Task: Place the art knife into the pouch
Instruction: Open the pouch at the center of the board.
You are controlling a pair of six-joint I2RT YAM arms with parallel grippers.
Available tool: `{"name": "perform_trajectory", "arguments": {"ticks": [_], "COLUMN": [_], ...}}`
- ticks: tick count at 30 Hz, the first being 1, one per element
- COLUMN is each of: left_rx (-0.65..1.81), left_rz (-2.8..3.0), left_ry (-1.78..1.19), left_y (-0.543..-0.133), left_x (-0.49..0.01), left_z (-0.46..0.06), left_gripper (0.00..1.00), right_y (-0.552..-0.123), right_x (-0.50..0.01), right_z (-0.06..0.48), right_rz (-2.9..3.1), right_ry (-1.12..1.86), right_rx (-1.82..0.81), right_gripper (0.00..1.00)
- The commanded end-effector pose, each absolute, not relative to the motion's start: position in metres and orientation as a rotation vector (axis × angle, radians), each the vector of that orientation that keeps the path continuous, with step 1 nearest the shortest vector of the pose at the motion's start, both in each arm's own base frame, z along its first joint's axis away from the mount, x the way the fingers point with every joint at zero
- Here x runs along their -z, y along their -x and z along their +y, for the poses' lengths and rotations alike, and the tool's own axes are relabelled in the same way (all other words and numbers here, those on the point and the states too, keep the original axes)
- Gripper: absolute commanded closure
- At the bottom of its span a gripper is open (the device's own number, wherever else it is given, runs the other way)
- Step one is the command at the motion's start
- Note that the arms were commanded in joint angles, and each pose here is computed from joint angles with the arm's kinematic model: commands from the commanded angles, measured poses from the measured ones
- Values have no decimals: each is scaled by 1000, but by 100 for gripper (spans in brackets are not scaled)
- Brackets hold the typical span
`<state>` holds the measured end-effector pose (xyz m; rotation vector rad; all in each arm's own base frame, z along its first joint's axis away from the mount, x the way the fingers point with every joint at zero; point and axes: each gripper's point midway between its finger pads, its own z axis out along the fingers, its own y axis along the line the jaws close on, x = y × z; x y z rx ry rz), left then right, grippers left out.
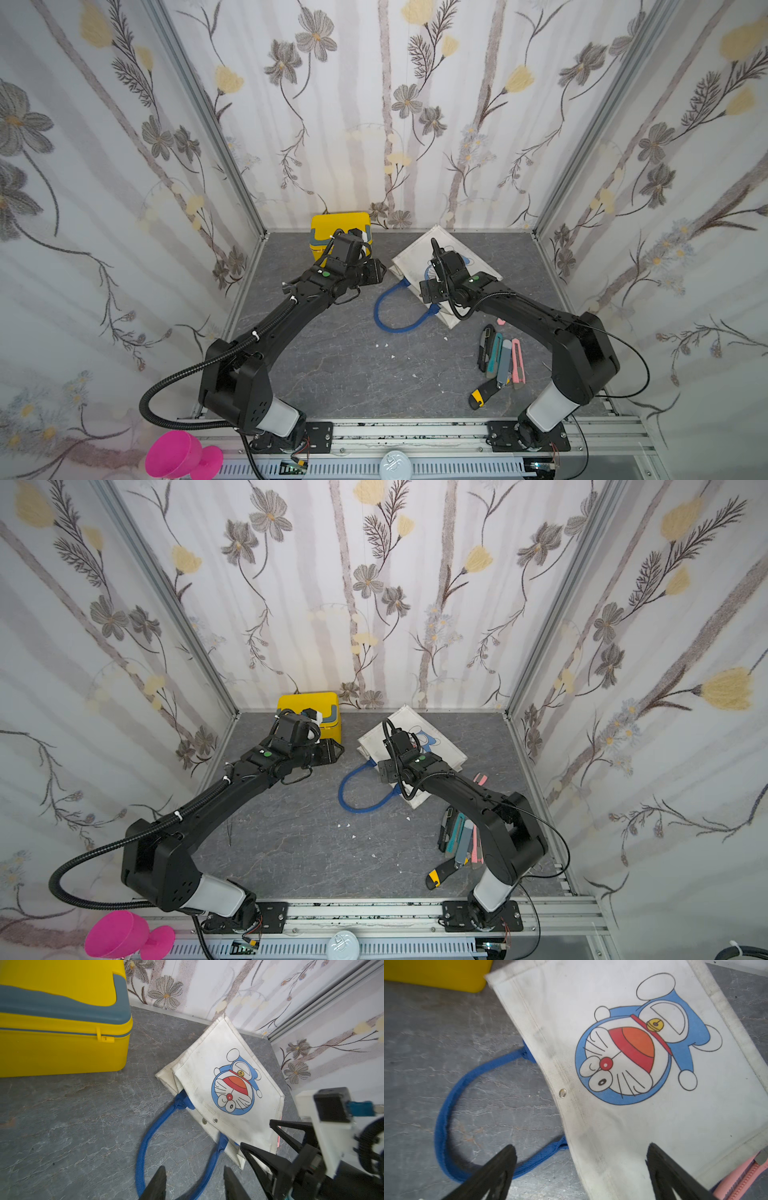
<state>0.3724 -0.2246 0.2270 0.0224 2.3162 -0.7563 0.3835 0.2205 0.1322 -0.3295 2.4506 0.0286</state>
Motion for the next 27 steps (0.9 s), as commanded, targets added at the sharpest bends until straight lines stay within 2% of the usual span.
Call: {"name": "perform_trajectory", "arguments": {"ticks": [1,8,17,27], "left_rx": [821,833,852,858], "left_rz": [2236,2204,2203,2187], "left_ry": [52,119,128,154], "left_y": [-371,-356,-352,-351], "left_x": [-243,-241,-236,-234], "left_z": [-215,-185,-173,-160], "left_gripper": [53,52,52,51], "right_y": [-389,-385,-399,-409], "right_x": [-129,-107,-103,-95], "right_z": [212,229,218,208], "right_rz": [2445,2445,2311,2232], "right_ry": [389,589,664,692], "right_rx": [145,430,922,1126], "right_gripper": [2,0,1,0]}}
